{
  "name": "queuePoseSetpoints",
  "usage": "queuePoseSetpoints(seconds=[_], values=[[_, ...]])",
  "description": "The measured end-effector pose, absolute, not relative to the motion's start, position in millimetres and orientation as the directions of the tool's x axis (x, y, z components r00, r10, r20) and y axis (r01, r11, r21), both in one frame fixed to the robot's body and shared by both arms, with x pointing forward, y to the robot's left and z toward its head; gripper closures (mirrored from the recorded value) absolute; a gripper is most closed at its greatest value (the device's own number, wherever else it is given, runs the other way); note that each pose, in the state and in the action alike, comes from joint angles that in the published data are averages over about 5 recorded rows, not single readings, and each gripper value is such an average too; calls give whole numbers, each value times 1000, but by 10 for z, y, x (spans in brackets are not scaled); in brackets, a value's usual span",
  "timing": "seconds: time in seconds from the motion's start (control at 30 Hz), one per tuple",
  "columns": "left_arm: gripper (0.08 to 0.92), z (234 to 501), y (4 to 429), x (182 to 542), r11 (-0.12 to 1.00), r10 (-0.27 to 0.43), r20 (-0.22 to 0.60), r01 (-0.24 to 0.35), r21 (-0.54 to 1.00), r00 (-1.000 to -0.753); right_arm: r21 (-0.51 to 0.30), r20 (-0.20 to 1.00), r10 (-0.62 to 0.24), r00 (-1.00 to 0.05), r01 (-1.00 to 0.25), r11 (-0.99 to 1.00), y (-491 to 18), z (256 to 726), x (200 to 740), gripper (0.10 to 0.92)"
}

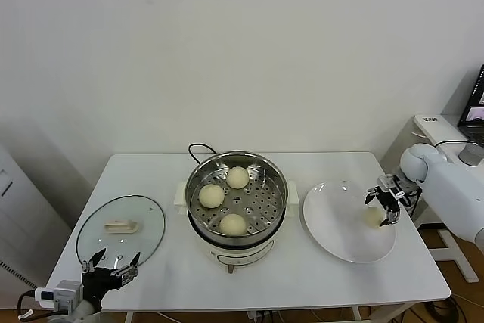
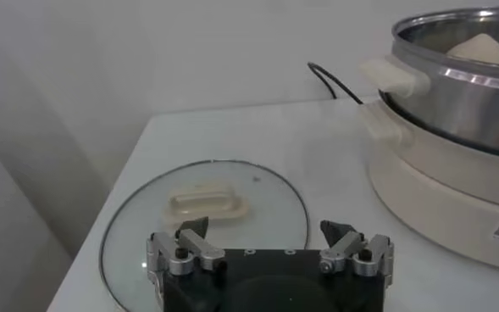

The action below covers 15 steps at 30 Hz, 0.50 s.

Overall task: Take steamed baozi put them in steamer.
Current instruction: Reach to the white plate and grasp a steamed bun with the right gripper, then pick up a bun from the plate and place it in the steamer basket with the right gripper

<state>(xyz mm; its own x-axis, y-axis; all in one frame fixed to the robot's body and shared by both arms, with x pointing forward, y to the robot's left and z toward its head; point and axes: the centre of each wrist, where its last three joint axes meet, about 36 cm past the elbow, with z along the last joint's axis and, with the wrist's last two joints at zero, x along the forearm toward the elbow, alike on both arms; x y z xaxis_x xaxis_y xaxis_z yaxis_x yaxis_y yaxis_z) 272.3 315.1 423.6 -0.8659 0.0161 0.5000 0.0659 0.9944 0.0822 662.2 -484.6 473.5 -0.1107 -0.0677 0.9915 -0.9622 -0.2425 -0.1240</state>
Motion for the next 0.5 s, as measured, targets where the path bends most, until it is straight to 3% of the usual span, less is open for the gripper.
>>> queuePoseSetpoints(seconds=[0.23,0.5], values=[[177,4236,3153,2722,994,15,499,65,83,-866,-103,994,-64,-90,-967,-232,-4856,4725,6602,561],[177,4241,3154,2724,995,13,498,63,83,-867,-90,995,-61,-78,-972,-216,-4885,4799,6577,630]])
